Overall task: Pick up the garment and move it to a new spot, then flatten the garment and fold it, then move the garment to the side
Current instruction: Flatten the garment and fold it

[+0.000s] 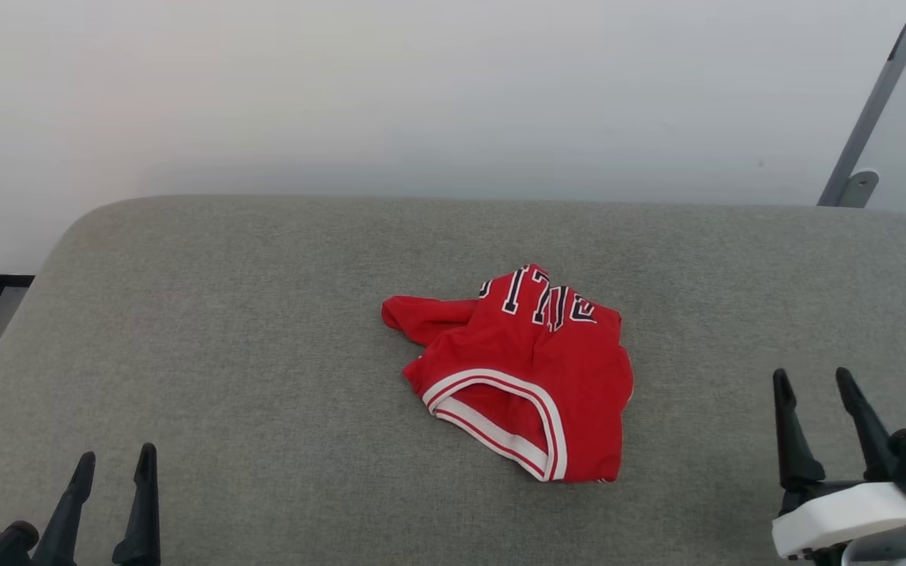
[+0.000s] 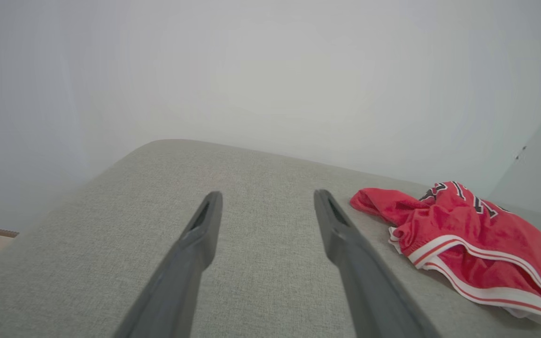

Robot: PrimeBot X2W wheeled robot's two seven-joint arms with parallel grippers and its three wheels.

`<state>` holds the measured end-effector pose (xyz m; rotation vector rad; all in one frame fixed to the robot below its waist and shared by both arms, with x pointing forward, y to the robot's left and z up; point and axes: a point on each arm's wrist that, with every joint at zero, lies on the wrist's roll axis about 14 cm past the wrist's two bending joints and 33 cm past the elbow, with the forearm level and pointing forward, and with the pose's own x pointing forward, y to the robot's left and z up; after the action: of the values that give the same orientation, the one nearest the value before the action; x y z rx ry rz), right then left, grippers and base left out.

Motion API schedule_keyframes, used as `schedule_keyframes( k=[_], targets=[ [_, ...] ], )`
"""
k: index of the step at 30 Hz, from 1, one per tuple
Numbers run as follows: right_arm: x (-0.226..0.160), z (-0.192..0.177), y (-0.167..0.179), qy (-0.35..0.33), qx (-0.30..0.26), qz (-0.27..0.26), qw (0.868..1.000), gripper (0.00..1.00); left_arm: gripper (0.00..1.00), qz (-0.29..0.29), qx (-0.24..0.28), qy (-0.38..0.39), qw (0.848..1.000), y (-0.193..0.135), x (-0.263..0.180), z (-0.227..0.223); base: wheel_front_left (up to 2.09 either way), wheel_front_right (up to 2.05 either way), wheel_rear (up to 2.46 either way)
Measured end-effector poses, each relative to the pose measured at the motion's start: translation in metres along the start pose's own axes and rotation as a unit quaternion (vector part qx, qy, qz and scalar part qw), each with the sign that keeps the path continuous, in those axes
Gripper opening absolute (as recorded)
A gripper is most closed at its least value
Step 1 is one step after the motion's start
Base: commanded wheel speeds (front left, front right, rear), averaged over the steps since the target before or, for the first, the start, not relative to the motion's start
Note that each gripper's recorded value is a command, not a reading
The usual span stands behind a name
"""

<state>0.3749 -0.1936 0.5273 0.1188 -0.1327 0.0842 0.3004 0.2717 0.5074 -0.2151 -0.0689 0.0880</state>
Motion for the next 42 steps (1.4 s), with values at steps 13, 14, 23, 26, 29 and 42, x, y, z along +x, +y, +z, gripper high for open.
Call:
schedule_keyframes(
  k=[13,14,23,26,29,42],
  targets=[
    [0.015,-0.036,0.063,0.092,0.013,0.104,0.99,1.0,1.0,0.015,-0.015,0.005,1.0,0.002,-0.01,-0.008,0.0,0.0,0.0],
    [0.016,-0.041,0.068,0.106,0.011,0.113,0.988,1.0,1.0,0.017,-0.016,0.004,1.0,0.002,-0.01,-0.008,0.0,0.0,0.0],
    [0.023,-0.095,0.096,0.249,-0.025,0.176,0.952,1.0,1.0,0.032,-0.025,0.004,0.999,0.006,-0.017,-0.01,0.0,0.0,0.0],
    [0.024,-0.113,0.1,0.295,-0.039,0.187,0.936,1.0,1.0,0.039,-0.025,0.005,0.999,0.008,-0.019,-0.01,0.0,0.0,0.0],
    [0.024,-0.131,0.099,0.341,-0.05,0.187,0.92,1.0,1.0,0.047,-0.028,0.006,0.998,0.011,-0.019,-0.011,0.0,0.0,0.0],
    [0.047,-0.148,0.075,0.381,-0.057,0.161,0.909,0.0,1.0,0.07,-0.036,0.008,0.997,0.018,-0.015,-0.014,0.0,0.0,0.0]
  ],
)
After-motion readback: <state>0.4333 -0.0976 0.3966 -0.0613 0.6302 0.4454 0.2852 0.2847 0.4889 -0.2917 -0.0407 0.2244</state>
